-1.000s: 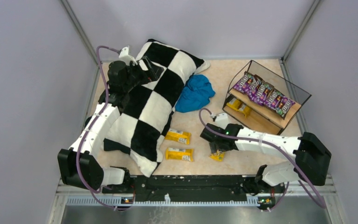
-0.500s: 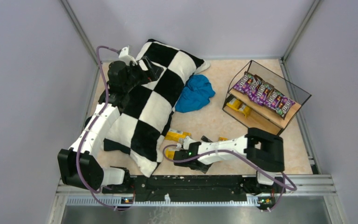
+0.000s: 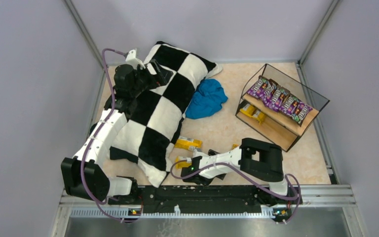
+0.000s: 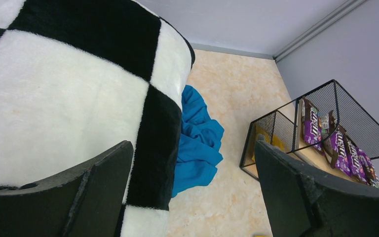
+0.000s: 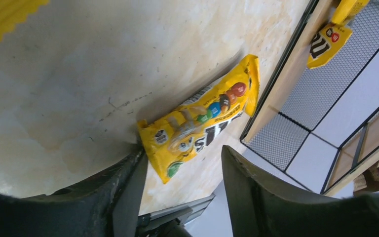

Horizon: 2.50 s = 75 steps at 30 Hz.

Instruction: Place and organize the candy bags onto the shelf

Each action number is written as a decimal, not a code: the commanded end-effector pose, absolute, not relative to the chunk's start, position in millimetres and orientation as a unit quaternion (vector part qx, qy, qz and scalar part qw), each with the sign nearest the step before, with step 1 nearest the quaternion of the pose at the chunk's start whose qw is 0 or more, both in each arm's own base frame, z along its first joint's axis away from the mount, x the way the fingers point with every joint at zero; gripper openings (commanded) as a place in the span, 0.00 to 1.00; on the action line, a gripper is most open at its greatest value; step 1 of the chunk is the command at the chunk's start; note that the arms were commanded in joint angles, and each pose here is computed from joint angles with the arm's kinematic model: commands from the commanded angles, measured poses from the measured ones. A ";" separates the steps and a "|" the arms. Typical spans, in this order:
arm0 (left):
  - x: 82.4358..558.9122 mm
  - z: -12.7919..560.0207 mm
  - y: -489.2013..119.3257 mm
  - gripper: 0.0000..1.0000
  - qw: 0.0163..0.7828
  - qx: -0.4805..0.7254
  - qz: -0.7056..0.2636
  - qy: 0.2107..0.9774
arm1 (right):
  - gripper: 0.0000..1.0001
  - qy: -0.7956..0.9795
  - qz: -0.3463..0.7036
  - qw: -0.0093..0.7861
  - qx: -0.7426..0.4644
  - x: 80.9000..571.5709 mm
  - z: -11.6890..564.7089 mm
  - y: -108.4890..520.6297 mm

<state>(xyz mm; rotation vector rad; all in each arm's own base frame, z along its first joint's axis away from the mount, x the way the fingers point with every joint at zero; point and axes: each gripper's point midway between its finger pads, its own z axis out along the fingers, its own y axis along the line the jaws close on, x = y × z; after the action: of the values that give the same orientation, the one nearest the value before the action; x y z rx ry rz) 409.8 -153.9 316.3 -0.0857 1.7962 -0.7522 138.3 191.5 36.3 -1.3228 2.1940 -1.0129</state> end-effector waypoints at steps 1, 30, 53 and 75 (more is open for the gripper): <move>410.1 343.1 -155.2 0.99 0.590 -0.023 -0.324 0.739 | 0.52 0.786 -0.341 0.201 -0.476 138.0 14.9 199.3; 410.0 342.5 -155.8 0.98 0.588 -0.023 -0.325 0.740 | 0.00 0.802 -0.334 0.354 -0.345 196.1 121.0 182.2; 405.2 349.0 -157.5 0.98 0.589 -0.021 -0.334 0.735 | 0.00 0.776 -0.414 0.324 -0.348 242.1 165.5 61.7; 405.5 347.8 -157.9 0.98 0.589 -0.022 -0.333 0.736 | 0.00 0.788 -0.451 0.261 -0.328 289.8 108.7 24.8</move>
<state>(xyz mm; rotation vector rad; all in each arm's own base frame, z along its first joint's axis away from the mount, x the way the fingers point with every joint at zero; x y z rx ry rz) 408.3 -156.3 316.7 -0.0781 1.7982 -0.7679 281.2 27.4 113.6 -0.9144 2.1229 -1.1587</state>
